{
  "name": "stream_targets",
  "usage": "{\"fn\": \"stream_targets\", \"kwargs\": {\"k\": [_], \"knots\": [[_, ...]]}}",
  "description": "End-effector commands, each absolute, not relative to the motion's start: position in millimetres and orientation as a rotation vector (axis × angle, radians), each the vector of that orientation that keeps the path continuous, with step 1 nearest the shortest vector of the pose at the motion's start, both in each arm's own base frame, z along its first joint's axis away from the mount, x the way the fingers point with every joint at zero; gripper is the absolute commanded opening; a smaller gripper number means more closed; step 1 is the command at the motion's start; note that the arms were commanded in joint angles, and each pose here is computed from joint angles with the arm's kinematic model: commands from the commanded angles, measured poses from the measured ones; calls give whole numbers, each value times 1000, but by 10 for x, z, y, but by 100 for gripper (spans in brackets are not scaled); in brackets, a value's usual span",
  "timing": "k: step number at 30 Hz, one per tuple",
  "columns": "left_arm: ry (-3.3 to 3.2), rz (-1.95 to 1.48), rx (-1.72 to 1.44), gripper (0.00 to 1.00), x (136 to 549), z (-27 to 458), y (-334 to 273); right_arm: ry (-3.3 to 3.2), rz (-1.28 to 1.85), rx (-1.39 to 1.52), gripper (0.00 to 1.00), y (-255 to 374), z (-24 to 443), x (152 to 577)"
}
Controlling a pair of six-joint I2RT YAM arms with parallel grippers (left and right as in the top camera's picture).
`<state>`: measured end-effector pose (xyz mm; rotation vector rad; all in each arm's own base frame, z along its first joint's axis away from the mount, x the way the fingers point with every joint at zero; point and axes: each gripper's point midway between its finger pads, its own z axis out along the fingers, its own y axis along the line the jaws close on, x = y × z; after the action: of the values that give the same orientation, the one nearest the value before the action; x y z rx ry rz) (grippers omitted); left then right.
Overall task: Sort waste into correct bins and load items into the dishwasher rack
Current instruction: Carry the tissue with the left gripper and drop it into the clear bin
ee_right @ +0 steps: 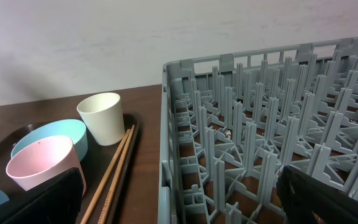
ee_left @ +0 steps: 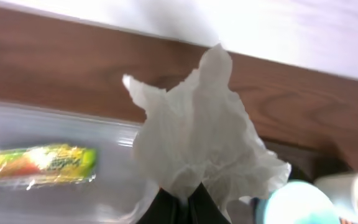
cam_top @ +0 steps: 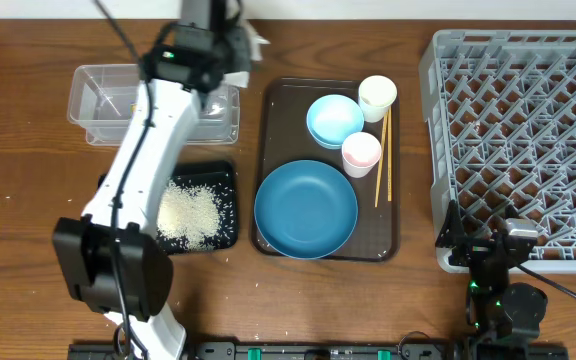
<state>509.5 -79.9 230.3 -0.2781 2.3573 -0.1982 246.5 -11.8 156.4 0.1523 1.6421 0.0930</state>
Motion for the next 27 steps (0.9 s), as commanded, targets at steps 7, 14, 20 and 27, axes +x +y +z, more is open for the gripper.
{"fn": "stream_targets", "kwargs": {"k": [7,14,20,27], "knots": [[2356,-203,-750,13,5044,2068,-41,1644,123,132,99,-43,1560,2464],[2372,-171,-799,23,4976,2017,123,1644,124,132,99,-42,1560,2464],[2370,-77,-827,35,4921,1989,243,1644,123,132,99,-43,1560,2464],[2468,-238,-709,43,4875,1937,-103,1644,123,132,99,-43,1560,2464]]}}
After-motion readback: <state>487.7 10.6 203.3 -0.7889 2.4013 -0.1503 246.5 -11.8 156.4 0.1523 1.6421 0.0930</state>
